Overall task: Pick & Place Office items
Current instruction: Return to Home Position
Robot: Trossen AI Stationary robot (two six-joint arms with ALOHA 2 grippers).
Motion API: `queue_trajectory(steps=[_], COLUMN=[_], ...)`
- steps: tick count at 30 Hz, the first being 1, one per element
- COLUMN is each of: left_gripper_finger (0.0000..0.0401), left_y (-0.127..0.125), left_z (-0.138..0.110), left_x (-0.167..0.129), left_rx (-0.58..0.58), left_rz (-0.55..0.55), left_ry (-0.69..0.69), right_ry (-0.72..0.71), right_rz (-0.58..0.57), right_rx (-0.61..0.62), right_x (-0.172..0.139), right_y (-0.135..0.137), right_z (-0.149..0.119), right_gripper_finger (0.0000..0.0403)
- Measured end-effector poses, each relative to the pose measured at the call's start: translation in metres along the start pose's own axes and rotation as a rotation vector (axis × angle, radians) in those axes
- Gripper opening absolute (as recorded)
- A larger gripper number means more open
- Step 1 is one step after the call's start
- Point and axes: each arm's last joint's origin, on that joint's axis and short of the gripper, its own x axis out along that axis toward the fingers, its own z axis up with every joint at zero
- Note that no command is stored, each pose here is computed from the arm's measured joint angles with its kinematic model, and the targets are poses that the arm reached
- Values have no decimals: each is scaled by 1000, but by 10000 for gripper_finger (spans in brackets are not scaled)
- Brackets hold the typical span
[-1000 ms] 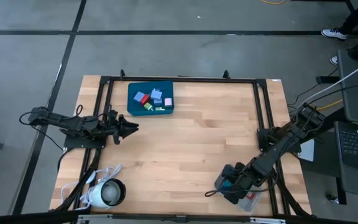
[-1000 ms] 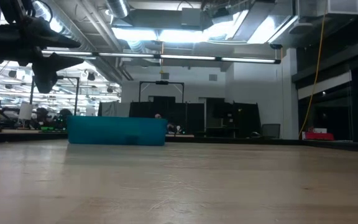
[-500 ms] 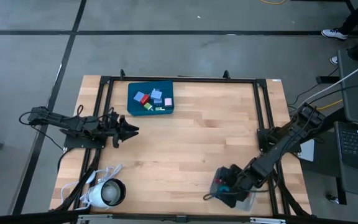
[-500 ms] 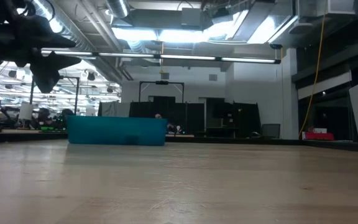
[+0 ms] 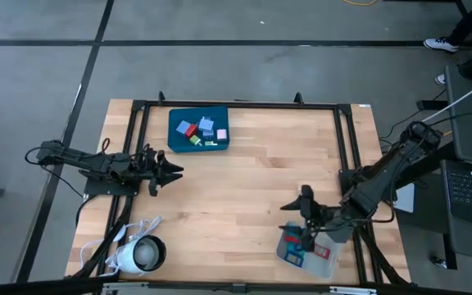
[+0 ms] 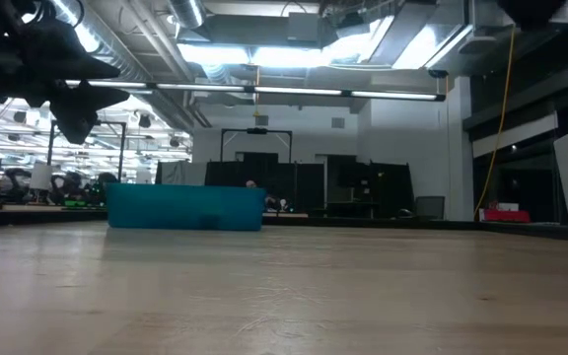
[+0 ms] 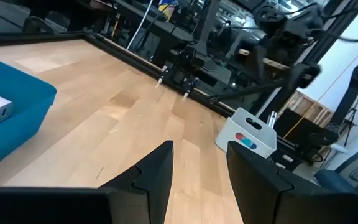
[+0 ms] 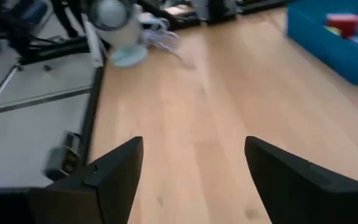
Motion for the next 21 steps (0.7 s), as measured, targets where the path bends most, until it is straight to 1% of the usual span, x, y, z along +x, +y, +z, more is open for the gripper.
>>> queue_trajectory(steps=[2, 4, 6, 8, 11, 13, 15, 17, 21], left_gripper_finger=[145, 145, 145, 145, 145, 145, 145, 145, 145], left_y=[0, 0, 0, 0, 0, 0, 0, 1, 0], left_z=[0, -1, -1, -1, 1, 2, 4, 5, 5], left_x=[0, 1, 1, 1, 1, 1, 0, 0, 0], left_rx=[1, 9, 29, 69, 125, 153, 175, 193, 212], left_rz=[2, 6, 5, 0, 8, 36, 65, 85, 67], left_ry=[2, 8, 11, 13, -14, -38, -62, -76, -76], right_ry=[-7, -31, -126, -241, -425, -514, -550, -569, -555], right_rz=[-41, -65, -53, 9, 147, 199, 221, 227, 261], right_rx=[17, 61, 136, 165, 140, 105, 85, 97, 102], right_x=[-5, -12, -23, -34, -50, -57, -59, -59, -55], right_y=[-12, -28, -40, -51, -65, -76, -87, -97, -108], right_z=[-13, -27, -33, -36, -31, -32, -39, -47, -61], right_gripper_finger=[284, 284, 284, 284, 284, 284, 284, 284, 284])
